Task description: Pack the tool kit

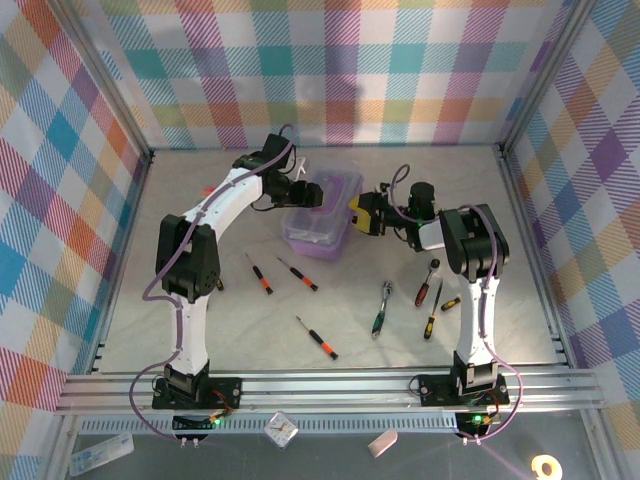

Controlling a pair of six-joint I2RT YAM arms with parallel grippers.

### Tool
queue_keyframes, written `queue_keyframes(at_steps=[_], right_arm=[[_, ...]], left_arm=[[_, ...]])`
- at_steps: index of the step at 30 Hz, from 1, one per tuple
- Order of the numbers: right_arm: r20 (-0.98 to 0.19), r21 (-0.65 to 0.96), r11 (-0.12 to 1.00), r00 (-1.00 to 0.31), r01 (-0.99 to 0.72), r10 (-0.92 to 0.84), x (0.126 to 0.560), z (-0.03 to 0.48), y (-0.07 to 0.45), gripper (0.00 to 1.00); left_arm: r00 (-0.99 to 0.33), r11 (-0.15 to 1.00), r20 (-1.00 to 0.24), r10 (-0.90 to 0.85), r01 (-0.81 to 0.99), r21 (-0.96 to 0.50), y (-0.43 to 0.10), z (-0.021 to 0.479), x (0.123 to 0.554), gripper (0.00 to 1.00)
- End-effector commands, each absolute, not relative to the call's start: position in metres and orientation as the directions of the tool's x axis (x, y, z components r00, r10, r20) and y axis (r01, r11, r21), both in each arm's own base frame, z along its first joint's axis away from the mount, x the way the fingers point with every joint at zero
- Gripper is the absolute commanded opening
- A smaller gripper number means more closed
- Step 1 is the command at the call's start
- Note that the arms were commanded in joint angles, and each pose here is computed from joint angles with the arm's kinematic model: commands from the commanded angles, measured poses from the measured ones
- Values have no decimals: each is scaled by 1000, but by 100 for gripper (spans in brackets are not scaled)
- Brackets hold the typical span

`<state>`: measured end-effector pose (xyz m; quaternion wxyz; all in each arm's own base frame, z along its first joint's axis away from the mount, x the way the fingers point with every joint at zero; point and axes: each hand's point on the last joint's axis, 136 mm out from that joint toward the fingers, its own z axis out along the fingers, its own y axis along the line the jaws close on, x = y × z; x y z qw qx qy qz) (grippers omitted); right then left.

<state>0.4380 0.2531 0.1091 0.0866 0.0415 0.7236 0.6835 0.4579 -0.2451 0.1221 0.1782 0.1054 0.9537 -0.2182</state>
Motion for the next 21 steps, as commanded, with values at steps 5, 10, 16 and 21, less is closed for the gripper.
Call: queue_keyframes(at_steps=[5,10,16,21], right_arm=[[-307,944,-68,-934,-323,185,431,197,275,65],[-416,894,-103,-893,-436,169,421,249,278,62],[-449,868,-140,-873,-477,191,427,289,280,58],[-485,838,-162,-847,-522,220,424,321,279,57]], left_arm=[[-989,991,122,81,67,-116,-190,-9,362,4],[-987,998,146,59,59,-4,-170,-23,357,3],[-982,993,179,59,75,87,-153,-40,351,0],[-978,982,198,61,94,164,-137,-49,347,0]])
